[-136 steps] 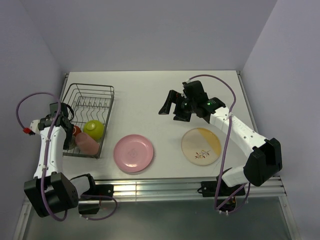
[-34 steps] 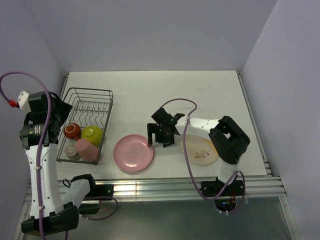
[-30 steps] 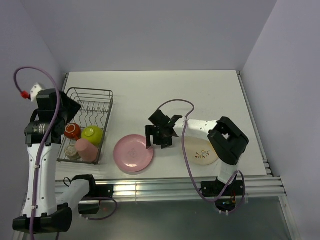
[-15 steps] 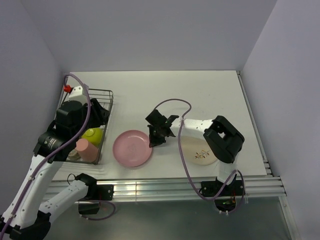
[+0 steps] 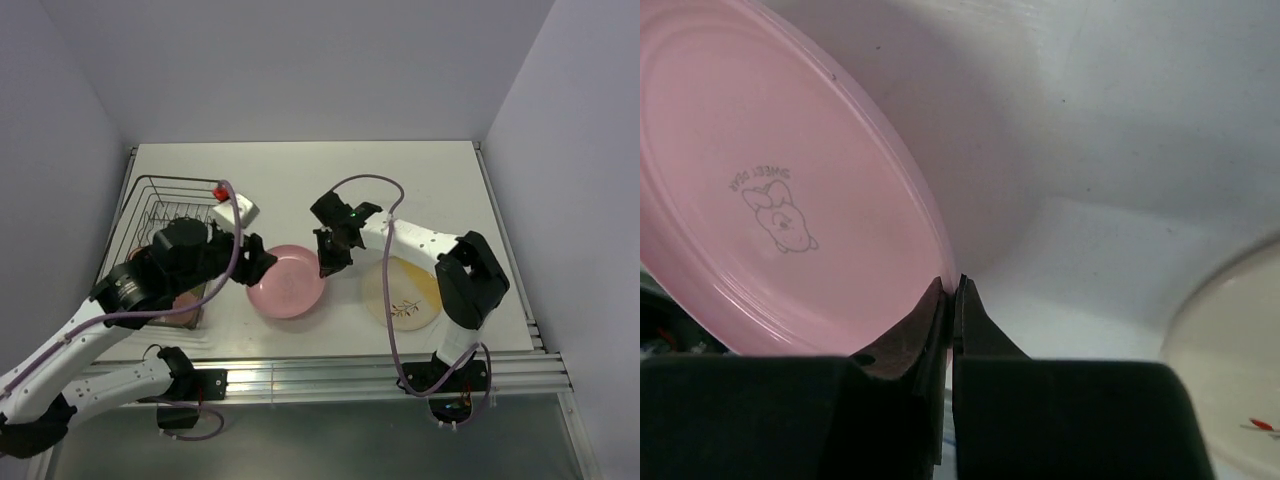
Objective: Load the mixed dishes into the dish rack
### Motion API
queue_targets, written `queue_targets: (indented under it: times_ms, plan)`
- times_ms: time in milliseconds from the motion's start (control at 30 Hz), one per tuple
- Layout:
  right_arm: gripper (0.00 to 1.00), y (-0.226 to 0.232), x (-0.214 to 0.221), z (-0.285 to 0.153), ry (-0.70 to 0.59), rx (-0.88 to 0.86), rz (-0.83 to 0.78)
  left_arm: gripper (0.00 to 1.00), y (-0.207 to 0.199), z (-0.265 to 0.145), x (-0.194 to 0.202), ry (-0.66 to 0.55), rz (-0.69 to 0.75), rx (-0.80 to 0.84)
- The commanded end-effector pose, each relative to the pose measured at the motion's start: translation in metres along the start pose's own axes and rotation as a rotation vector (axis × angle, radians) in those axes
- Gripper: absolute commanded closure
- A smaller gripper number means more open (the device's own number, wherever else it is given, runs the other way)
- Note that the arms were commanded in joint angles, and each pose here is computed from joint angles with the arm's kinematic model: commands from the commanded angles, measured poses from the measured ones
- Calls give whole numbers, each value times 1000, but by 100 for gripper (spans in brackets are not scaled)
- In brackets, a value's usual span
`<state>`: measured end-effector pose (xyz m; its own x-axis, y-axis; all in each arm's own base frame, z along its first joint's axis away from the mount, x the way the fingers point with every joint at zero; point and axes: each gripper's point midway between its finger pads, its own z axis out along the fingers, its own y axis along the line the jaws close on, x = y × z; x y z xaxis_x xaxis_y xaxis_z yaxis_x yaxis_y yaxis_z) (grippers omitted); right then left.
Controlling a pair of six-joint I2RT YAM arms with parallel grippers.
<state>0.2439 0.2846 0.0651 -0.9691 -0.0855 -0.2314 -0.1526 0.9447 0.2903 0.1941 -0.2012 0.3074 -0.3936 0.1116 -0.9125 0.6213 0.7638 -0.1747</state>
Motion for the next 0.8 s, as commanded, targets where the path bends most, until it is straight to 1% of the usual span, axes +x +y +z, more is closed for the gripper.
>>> queue_targets:
  times_ms: [0, 33, 100, 267, 367, 467, 667, 767]
  plan:
    - [100, 19, -3, -51, -4, -104, -71, 39, -38, 13, 2, 2, 165, 111]
    - [100, 20, -3, -56, 0, -122, -72, 37, -46, 22, 11, 37, 201, 112]
    - [100, 22, 3, -60, 30, -156, -70, 36, -63, 29, 21, 69, 271, 106]
    - [100, 21, 20, -65, 93, -216, -76, 34, -84, 29, 28, 70, 364, 113]
    - [100, 20, 29, -68, 124, -244, -75, 33, -89, 28, 36, 103, 418, 108]
    - [100, 19, 36, -72, 149, -279, -70, 33, -100, 27, 49, 156, 478, 124]
    - [100, 21, 48, -83, 202, -341, -59, 31, -120, 32, 94, 297, 599, 145]
    - [100, 19, 50, -89, 207, -337, -64, 28, -124, 32, 106, 334, 610, 162]
